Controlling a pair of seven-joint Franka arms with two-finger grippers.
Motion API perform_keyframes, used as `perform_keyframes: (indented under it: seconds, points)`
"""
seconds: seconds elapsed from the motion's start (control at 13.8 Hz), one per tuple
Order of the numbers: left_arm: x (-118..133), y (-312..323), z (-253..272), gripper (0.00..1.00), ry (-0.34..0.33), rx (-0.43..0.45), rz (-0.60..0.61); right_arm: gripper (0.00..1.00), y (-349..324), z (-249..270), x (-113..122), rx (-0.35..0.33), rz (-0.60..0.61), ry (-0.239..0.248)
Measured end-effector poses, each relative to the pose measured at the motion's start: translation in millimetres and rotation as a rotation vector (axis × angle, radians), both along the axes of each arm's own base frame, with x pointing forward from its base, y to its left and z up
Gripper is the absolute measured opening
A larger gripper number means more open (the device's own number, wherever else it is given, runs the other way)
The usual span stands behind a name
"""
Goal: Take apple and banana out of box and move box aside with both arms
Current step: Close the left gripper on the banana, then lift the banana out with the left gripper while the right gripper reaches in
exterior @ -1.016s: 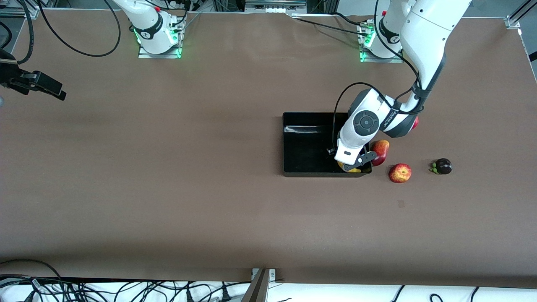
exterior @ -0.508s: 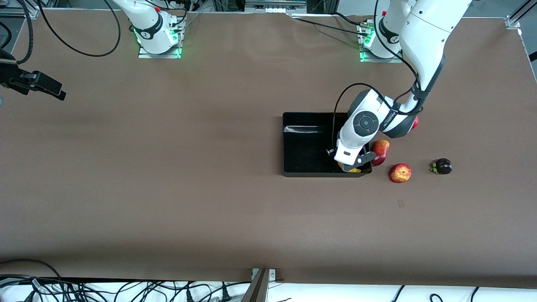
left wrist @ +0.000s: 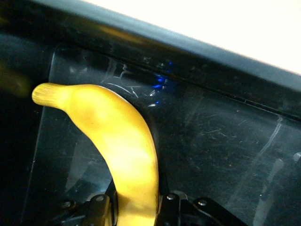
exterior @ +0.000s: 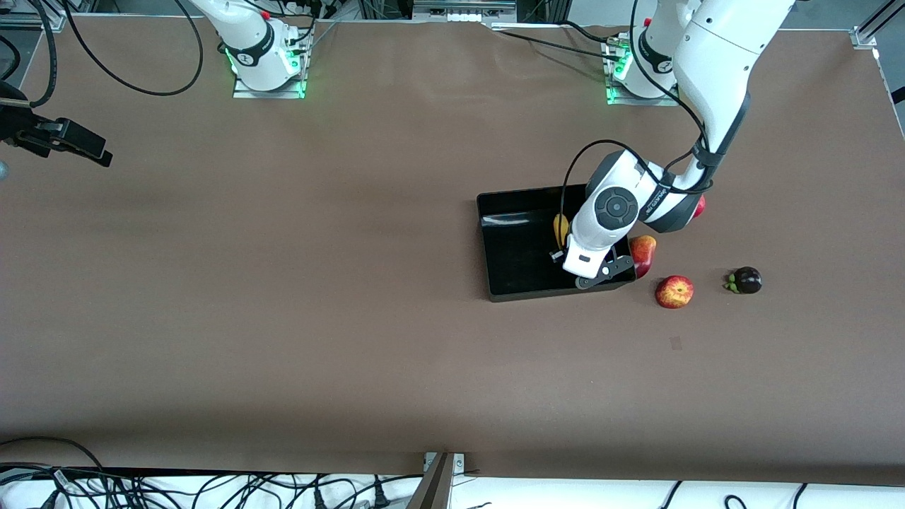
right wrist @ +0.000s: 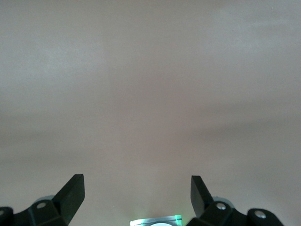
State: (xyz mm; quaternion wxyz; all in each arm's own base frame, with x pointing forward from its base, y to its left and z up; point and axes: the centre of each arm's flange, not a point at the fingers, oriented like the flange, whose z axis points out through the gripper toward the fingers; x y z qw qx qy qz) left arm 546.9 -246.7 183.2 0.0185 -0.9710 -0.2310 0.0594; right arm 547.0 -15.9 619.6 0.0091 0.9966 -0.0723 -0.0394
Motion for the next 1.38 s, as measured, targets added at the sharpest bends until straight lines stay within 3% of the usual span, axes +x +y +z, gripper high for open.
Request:
perform_keyframes:
  seconds: [0.29, 0.8, 1.02, 1.16, 1.38]
  points:
    - [7.9, -5.4, 25.9, 0.34, 0.053, 0.041, -0.009, 1.00, 0.5, 0.0, 0.0, 0.000, 0.001, 0.000]
    - [24.9, -18.3, 137.5, 0.34, 0.163, 0.072, 0.015, 1.00, 0.6, 0.0, 0.0, 0.000, 0.001, 0.000]
    - [29.4, -6.8, 177.3, 0.34, 0.237, 0.084, -0.031, 1.00, 3.3, -1.1, -0.6, 0.000, 0.008, 0.008]
    - [36.3, 21.8, 191.9, 0.34, 0.285, 0.070, -0.095, 1.00, 8.1, -11.6, 2.3, 0.006, 0.017, 0.038]
    - [59.2, 96.6, 203.0, 0.34, 0.296, 0.003, -0.169, 1.00, 39.8, -51.0, 20.6, 0.082, 0.055, 0.104]
